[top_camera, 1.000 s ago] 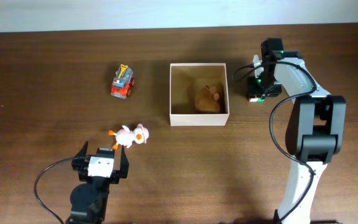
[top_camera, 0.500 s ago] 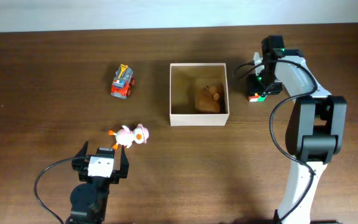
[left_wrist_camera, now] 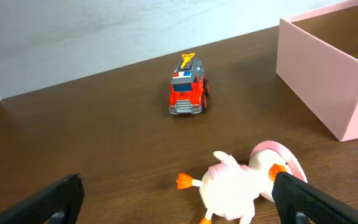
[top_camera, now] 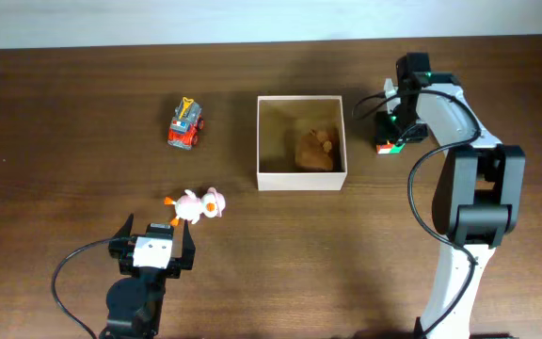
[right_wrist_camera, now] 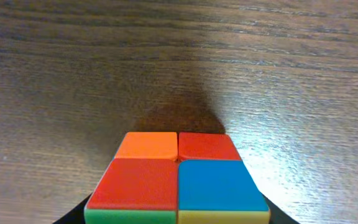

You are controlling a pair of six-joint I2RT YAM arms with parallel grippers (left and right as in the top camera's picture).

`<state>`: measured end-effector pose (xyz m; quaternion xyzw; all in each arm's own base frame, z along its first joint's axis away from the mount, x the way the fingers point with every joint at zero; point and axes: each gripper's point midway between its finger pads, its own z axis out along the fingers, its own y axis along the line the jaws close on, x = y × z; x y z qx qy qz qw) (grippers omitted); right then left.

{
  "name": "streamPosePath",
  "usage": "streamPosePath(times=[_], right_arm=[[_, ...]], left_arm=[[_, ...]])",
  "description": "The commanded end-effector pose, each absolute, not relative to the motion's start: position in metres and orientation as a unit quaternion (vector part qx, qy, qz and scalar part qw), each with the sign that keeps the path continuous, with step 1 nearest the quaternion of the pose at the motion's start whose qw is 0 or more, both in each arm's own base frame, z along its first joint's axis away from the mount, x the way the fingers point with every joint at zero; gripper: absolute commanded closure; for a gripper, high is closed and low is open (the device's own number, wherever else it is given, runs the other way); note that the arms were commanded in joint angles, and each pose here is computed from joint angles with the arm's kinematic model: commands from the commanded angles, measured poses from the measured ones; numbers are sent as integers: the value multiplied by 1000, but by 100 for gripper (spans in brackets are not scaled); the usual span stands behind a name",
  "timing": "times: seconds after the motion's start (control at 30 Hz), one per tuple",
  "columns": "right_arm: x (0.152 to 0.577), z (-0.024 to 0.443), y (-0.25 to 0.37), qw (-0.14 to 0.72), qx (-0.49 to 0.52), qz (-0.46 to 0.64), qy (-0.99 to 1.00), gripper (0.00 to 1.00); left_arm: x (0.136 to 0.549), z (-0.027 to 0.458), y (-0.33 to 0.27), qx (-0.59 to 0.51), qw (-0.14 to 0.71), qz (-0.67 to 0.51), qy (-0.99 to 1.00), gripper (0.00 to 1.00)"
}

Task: Pack container
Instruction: 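Lift the cube and carry it left over the box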

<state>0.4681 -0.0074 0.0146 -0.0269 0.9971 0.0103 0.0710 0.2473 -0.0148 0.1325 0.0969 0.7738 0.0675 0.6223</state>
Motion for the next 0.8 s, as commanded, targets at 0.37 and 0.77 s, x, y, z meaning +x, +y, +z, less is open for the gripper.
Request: streamPosePath(times=[0.37, 0.77], right_arm=[[510, 85, -7, 136, -24, 11, 990, 55], [518, 160, 16, 178, -20, 50, 983, 54]], left_arm=[[247, 131, -17, 96, 624, 59, 773, 1], [247, 131, -17, 97, 624, 59, 773, 1]])
